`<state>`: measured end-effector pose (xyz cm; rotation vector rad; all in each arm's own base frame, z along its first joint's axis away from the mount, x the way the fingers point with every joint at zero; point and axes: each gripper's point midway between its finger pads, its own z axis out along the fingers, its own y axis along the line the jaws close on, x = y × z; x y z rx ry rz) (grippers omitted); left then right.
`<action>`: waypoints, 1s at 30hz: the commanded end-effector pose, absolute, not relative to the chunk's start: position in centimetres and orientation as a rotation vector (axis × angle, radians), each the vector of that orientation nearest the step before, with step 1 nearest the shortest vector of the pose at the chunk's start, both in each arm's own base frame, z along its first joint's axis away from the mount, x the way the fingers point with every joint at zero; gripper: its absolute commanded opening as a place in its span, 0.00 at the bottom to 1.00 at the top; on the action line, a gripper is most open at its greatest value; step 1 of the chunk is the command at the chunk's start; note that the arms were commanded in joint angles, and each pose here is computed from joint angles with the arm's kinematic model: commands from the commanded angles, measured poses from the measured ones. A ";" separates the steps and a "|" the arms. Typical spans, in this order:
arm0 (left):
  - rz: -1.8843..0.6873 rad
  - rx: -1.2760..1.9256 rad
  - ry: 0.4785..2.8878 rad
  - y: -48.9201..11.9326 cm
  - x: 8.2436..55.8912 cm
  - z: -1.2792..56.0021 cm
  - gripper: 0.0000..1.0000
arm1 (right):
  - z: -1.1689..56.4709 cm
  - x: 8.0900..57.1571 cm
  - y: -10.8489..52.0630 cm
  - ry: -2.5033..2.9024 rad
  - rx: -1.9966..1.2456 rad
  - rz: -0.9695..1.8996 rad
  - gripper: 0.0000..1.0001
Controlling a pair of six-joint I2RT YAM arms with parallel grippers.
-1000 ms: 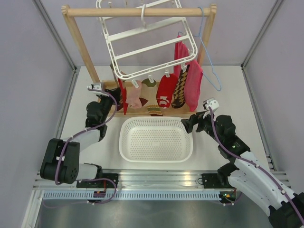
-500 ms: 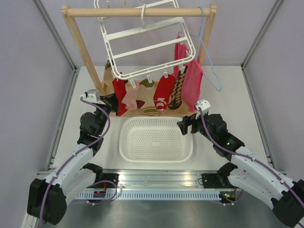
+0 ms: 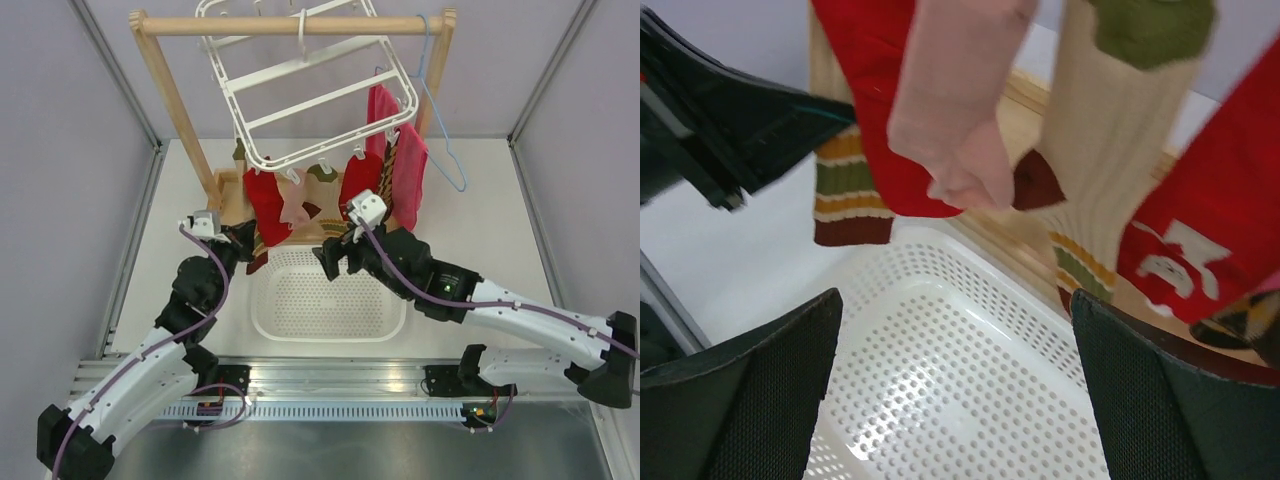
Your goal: Remove the socks clipped to the hanger
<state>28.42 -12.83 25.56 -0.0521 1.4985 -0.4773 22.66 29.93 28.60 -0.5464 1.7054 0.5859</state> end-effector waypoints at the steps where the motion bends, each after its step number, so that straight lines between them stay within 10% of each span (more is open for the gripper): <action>1: -0.327 -0.087 1.554 -10.9 28.2 23.8 0.02 | 31.8 22.9 32.2 1.686 -0.501 0.534 0.98; 15: -0.289 -0.037 1.566 -12.1 26.5 23.9 0.02 | 43.6 21.7 41.2 1.568 -0.412 0.703 0.98; 30: -0.348 -0.046 1.568 -12.1 25.4 25.3 0.02 | 44.0 26.8 46.4 1.640 -0.291 0.698 0.98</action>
